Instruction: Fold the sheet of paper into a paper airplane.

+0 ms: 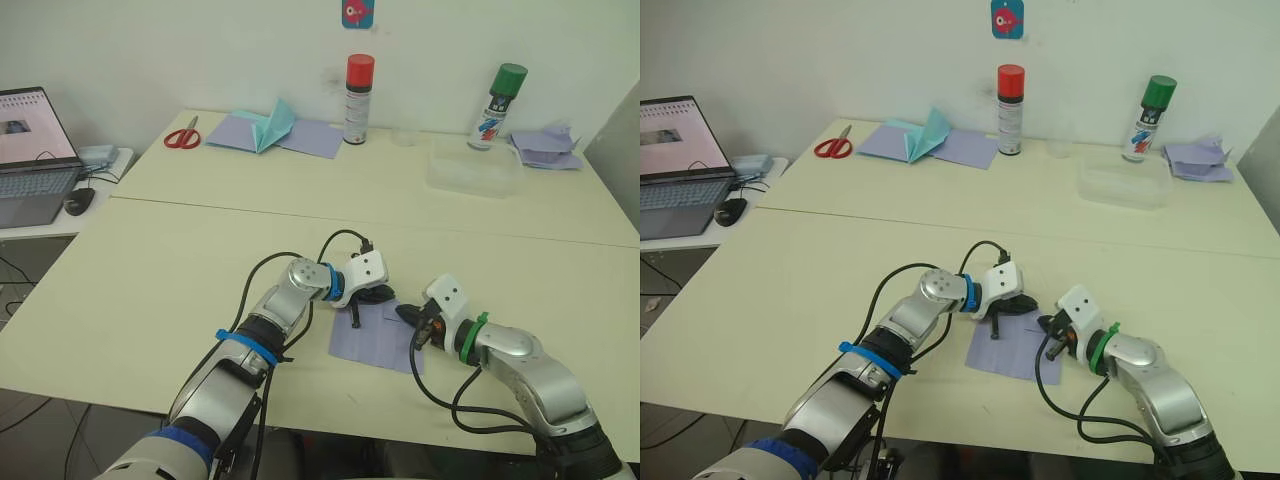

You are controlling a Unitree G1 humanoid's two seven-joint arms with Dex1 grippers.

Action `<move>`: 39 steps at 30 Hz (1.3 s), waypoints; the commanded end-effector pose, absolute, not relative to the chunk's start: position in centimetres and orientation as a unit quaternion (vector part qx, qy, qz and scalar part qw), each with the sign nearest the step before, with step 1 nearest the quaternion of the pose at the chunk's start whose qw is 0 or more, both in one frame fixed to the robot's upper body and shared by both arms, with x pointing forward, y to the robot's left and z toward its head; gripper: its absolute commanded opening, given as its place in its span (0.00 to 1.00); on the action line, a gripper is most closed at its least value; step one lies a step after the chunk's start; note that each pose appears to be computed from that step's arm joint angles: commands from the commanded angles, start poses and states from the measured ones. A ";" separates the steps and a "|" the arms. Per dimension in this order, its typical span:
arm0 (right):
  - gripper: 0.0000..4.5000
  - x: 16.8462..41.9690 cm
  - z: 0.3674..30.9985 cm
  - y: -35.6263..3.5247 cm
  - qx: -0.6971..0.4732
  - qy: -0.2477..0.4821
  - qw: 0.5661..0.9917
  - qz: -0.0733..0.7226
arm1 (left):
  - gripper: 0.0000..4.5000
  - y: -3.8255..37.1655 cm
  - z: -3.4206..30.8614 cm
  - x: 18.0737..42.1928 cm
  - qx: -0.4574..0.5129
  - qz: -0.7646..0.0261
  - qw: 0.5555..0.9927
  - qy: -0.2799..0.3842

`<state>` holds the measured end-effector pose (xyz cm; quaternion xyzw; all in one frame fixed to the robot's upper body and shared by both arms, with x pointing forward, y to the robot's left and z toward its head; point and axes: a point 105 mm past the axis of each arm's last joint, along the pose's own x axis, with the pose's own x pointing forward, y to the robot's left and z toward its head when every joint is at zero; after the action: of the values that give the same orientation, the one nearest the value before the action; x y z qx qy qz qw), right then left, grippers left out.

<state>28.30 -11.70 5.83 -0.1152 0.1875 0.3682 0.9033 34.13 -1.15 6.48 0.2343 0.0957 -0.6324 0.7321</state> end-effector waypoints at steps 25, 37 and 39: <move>0.01 27.5 3.3 -12.5 -0.120 0.241 0.893 0.360 | 0.00 6.2 6.2 38.5 0.332 -0.485 0.800 0.122; 0.00 28.5 3.5 -11.5 -0.120 0.231 0.890 0.374 | 0.58 10.0 11.0 34.7 -0.032 -0.463 0.880 0.107; 0.00 28.6 3.6 -11.4 -0.120 0.230 0.890 0.376 | 0.71 9.1 11.2 34.2 -0.060 -0.470 0.873 0.115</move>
<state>29.09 -11.28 5.63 -0.1206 0.1893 0.3793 0.8976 34.27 10.18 8.81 -0.0479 0.1474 -0.4525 0.8782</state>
